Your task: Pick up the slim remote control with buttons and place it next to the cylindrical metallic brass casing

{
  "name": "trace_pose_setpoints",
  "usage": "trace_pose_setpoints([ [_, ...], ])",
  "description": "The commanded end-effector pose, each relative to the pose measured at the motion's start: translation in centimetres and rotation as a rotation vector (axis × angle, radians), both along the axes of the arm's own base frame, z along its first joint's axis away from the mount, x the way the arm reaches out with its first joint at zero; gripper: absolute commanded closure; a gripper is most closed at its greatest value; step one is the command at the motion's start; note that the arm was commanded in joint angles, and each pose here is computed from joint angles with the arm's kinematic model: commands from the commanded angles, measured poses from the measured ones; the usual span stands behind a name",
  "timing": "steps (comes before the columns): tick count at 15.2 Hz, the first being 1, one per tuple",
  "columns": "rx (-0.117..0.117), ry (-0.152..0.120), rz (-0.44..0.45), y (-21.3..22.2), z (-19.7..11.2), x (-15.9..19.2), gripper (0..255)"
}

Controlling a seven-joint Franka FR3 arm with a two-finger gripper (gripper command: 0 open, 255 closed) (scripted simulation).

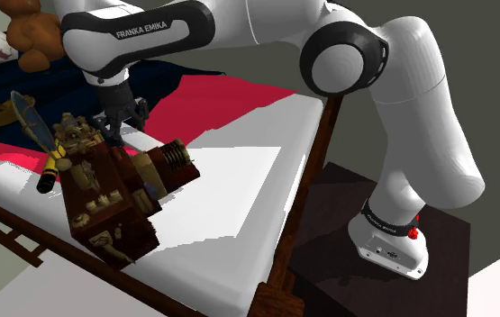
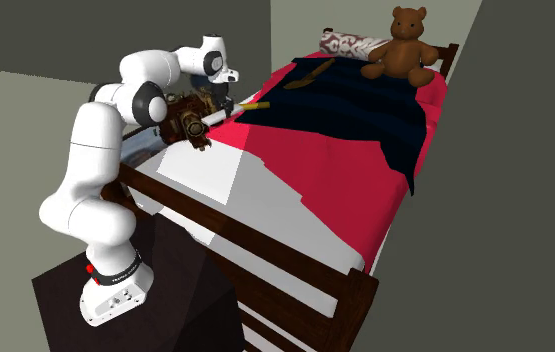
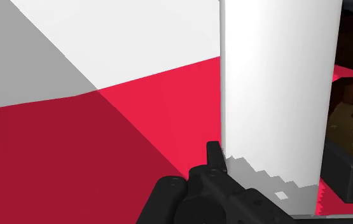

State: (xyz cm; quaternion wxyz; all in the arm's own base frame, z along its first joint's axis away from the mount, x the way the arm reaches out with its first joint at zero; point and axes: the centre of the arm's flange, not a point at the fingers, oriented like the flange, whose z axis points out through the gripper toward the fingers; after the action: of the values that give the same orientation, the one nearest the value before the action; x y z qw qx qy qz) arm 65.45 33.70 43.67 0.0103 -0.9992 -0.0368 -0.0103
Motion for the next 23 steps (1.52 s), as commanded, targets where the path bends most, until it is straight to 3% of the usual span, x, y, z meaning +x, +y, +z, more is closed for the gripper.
trace_pose_setpoints([
  [1, -0.002, 0.022, 0.017, 1.4, -2.1, -0.4, 255],
  [15, -0.002, 0.022, 0.017, 1.4, -9.5, -0.4, 255],
  [23, -0.002, 0.022, 0.017, 1.4, -9.8, -0.4, 255],
])
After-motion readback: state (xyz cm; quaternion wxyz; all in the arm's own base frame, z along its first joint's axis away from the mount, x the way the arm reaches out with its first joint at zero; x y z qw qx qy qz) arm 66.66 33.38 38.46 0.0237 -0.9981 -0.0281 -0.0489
